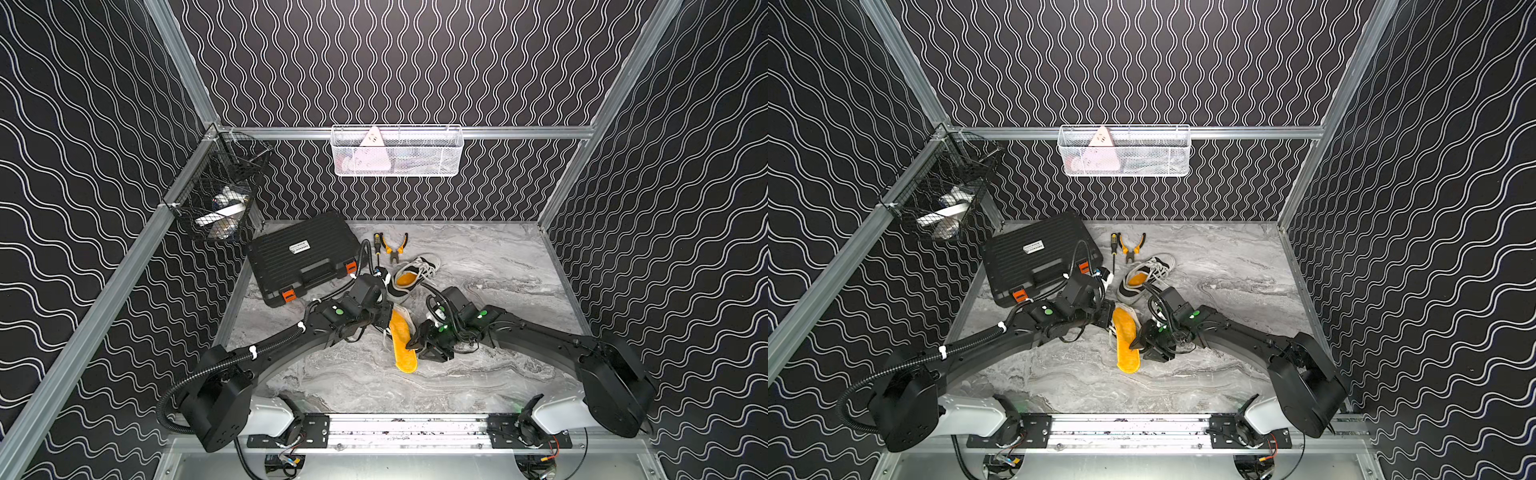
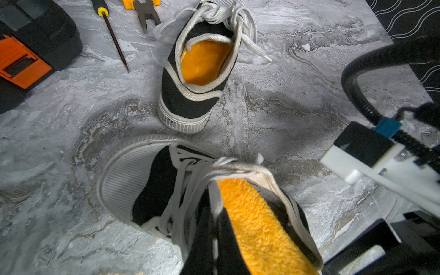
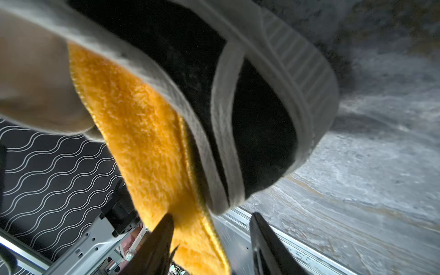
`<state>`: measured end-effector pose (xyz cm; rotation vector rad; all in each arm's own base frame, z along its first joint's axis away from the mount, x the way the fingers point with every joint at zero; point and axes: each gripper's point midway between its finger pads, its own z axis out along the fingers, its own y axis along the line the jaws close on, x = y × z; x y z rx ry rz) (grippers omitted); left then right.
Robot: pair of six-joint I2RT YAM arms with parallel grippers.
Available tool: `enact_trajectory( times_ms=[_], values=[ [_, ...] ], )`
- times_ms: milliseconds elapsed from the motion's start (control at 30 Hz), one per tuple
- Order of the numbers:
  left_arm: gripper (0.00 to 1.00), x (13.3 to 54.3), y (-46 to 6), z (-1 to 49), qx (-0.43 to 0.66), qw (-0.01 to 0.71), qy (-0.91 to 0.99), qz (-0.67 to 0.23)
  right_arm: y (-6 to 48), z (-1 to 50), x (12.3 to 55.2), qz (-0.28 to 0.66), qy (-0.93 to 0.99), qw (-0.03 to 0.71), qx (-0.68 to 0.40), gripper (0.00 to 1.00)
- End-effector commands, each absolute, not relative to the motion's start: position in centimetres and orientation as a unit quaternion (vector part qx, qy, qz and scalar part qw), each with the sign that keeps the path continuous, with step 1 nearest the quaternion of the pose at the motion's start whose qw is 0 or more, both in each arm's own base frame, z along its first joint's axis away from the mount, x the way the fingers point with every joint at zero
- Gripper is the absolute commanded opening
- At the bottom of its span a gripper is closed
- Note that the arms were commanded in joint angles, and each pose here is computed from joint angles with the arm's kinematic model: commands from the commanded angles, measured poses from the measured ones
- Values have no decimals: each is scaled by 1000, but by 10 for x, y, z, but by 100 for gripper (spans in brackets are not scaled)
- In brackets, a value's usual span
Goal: Insert the insole into the shoe
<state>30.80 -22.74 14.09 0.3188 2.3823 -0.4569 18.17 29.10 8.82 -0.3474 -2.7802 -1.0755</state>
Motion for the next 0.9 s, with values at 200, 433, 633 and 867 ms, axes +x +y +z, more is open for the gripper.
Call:
enact_trajectory(
  times_ms=[200,433,633,867],
  values=[
    [0,312,-233,151,115,357,907,-190,310,99,200,-403,-903,49,-139,38],
    [0,311,-230,149,117,356,909,-183,299,100,196,-364,-926,40,-95,16],
    [0,314,-231,145,117,349,913,-176,277,97,197,-295,-954,35,-38,12],
    [0,314,-231,145,123,347,914,-171,244,94,210,-170,-985,6,41,10]
  ],
)
